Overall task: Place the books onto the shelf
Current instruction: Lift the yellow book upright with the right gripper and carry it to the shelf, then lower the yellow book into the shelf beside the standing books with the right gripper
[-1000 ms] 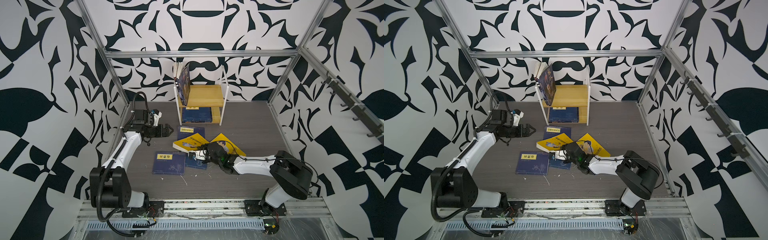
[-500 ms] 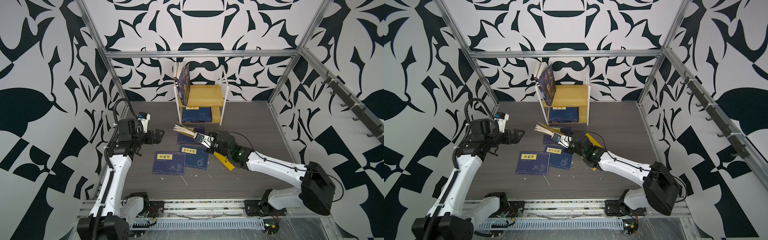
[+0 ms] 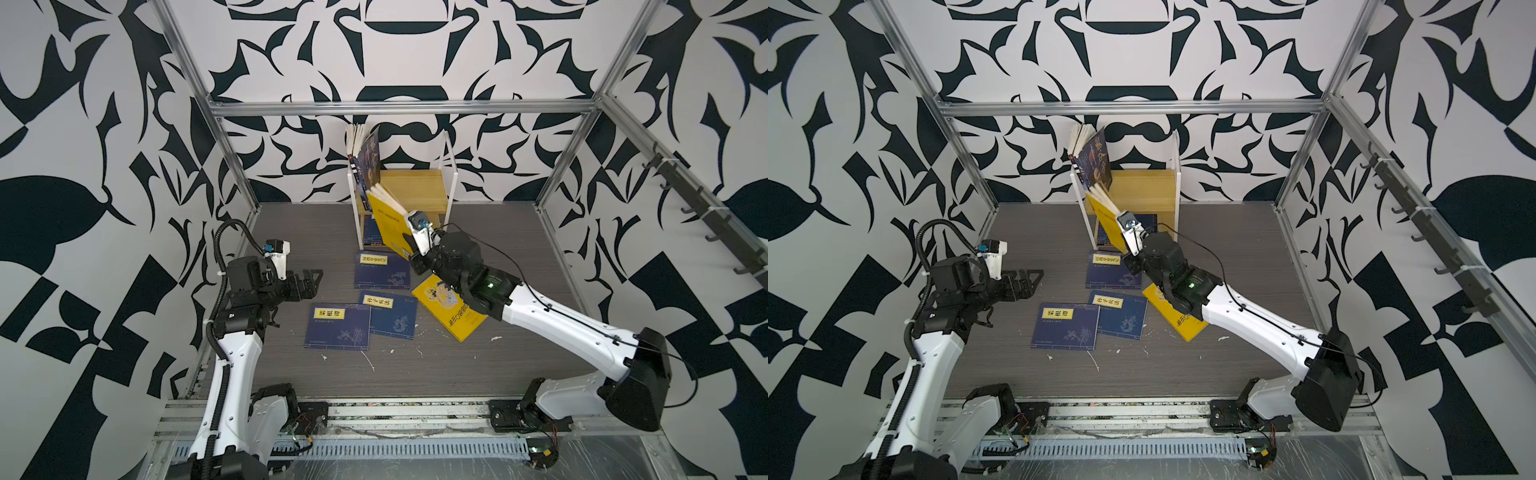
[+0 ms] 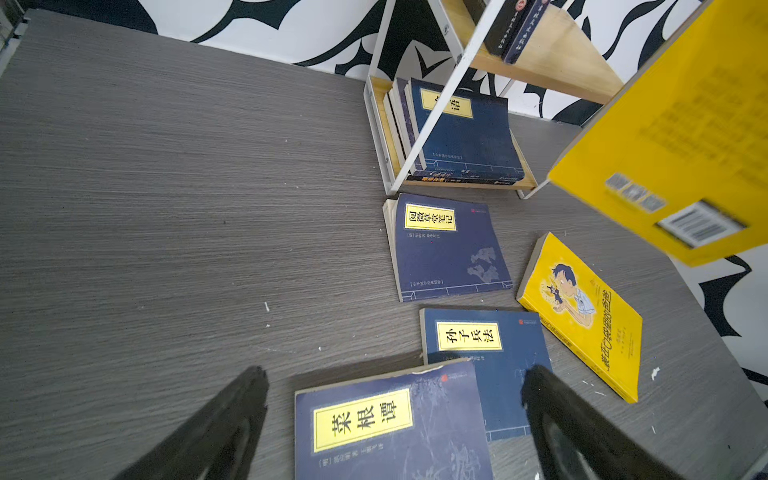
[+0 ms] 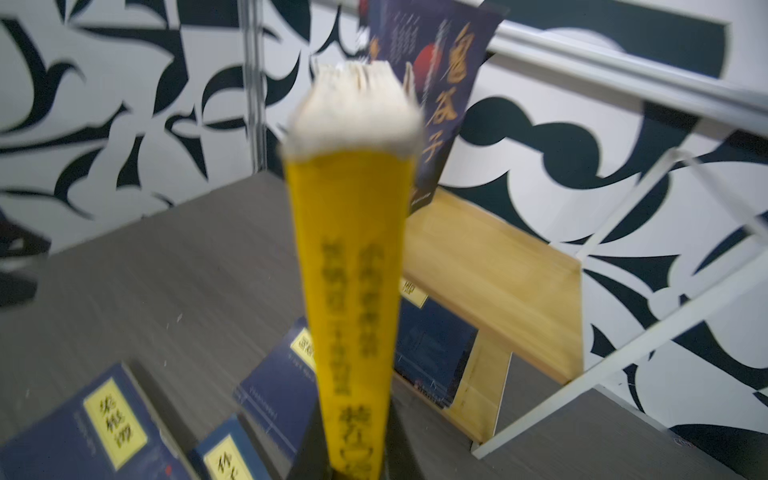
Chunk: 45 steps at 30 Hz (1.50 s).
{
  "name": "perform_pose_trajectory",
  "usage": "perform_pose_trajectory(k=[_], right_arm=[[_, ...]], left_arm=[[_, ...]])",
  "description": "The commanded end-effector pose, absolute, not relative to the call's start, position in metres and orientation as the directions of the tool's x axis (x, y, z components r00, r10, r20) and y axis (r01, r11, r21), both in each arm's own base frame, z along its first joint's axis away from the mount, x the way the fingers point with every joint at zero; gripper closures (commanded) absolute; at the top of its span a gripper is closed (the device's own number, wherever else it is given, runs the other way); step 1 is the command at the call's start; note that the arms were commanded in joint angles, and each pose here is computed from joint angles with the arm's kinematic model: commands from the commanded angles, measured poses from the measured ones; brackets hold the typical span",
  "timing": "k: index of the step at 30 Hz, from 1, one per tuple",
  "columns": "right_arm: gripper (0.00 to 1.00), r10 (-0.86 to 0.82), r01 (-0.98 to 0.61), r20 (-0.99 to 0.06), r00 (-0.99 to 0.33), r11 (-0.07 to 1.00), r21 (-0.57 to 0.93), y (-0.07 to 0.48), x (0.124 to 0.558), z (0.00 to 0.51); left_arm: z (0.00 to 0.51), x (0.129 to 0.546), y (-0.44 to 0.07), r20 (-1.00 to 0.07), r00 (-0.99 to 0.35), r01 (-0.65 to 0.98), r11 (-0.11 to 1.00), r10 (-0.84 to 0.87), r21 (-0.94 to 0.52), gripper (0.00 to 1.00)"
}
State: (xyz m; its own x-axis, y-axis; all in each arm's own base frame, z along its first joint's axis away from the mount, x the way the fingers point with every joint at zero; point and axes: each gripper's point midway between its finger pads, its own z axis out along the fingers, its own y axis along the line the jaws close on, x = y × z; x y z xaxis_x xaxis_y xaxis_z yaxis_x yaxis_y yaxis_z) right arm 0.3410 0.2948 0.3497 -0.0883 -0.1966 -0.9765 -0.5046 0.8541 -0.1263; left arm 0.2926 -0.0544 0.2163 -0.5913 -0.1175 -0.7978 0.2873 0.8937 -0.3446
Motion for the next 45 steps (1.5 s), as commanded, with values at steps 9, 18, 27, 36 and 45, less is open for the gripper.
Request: perform_pose_trajectory(k=[9,18,27,36,45], right_arm=[[1.0,0.248,-0.176,-0.964,0.094,0.957,0.229,0.241,0.372,0.471],[1.0,0.297,-0.114,-0.944,0.143,0.952,0.282,0.263,0.43,0.461],[1.0,0.265,-0.075,-0.96,0.093,0.963,0.258,0.297,0.475,0.437],[1.0,0.268,-0.102,-0.962,0.045,0.96,0.262,0.324,0.5,0.427],[1.0,0.221,-0.094,-0.975,0.038,0.972,0.217,0.337,0.515,0.418]], left_arm=[[0.215,0.281,-0.08,-0.835,-0.548,0.426,0.842,-0.051,-0.331,0.0],[0.216,0.281,-0.081,-0.845,-0.534,0.417,0.858,-0.036,-0.3,0.0],[0.22,0.282,-0.088,-0.853,-0.521,0.445,0.843,-0.032,-0.303,0.0],[0.219,0.281,-0.094,-0.846,-0.531,0.457,0.827,-0.042,-0.327,0.0],[0.222,0.28,-0.099,-0.843,-0.535,0.469,0.81,-0.056,-0.351,0.0]])
